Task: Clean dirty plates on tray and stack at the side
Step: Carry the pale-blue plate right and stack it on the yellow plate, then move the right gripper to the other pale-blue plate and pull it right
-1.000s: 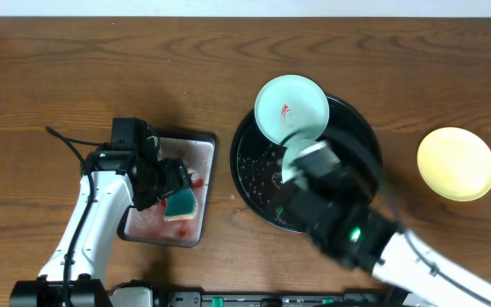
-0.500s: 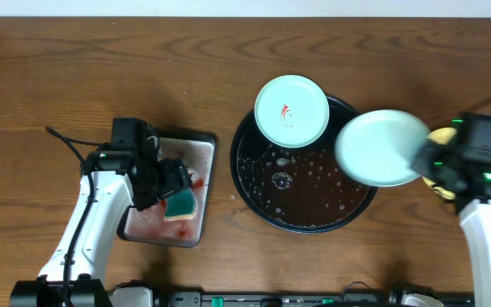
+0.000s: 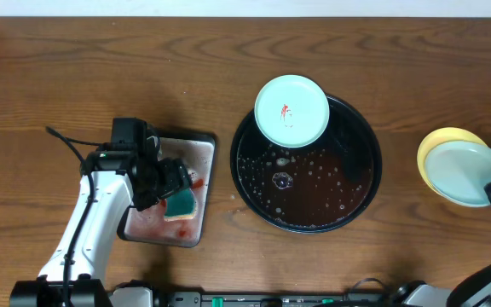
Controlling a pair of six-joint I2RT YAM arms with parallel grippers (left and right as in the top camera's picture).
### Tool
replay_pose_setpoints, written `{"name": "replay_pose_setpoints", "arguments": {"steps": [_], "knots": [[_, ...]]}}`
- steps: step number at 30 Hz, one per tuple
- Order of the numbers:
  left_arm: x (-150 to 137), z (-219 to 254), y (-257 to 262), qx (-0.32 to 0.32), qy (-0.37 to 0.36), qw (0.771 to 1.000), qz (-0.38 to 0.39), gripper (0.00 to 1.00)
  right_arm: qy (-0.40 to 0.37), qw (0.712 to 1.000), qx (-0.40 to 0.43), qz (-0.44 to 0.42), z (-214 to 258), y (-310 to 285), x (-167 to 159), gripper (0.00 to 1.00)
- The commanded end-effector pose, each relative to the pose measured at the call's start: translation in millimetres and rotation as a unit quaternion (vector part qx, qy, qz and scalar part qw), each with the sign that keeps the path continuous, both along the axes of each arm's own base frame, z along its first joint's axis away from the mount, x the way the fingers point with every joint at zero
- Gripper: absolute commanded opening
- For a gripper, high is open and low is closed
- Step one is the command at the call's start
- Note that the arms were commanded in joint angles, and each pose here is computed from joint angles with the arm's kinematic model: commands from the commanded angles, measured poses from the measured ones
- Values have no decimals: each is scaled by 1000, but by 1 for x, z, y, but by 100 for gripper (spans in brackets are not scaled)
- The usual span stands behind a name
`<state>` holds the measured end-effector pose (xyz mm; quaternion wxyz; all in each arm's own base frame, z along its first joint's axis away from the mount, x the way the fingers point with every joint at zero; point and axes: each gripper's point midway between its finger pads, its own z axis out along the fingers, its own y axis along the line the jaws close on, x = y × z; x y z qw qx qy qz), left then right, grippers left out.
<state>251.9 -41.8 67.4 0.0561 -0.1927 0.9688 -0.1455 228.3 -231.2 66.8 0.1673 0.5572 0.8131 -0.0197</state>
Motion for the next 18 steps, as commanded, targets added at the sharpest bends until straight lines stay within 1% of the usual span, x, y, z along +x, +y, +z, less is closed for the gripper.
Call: {"name": "replay_pose_setpoints", "arguments": {"steps": [1,2,3,5,7,8,9,10,11,12,13,16,18], "knots": [[3,5,0,-3,-11,1000,-4,84,-69,996,20,57,19,13,26,47],[3,5,0,-2,-11,1000,-4,84,-128,985,41,109,38,33,47,54],[3,5,0,-3,-11,1000,-4,84,-153,977,46,138,49,44,57,57],[3,5,0,-2,-11,1000,-4,84,-194,958,46,204,76,76,72,58],[3,5,0,-3,-11,1000,-4,84,-213,927,25,308,106,132,81,59],[3,5,0,-3,-11,1000,-4,84,-215,915,18,341,112,149,81,58],[3,5,0,-3,-11,1000,-4,84,-212,894,9,394,118,178,81,57],[3,5,0,-3,-11,1000,-4,84,-204,880,2,430,120,199,79,57],[3,5,0,-2,-11,1000,-4,84,-195,869,-2,455,120,214,77,56],[3,5,0,-3,-11,1000,-4,84,-174,852,-11,494,115,240,75,53],[3,5,0,-3,-11,1000,-4,84,-157,836,-15,525,108,261,74,53],[3,5,0,-3,-12,1000,-4,84,-125,807,-37,575,86,294,80,55],[3,5,0,-3,-11,1000,-4,84,-109,800,-60,587,71,302,92,60]]}}
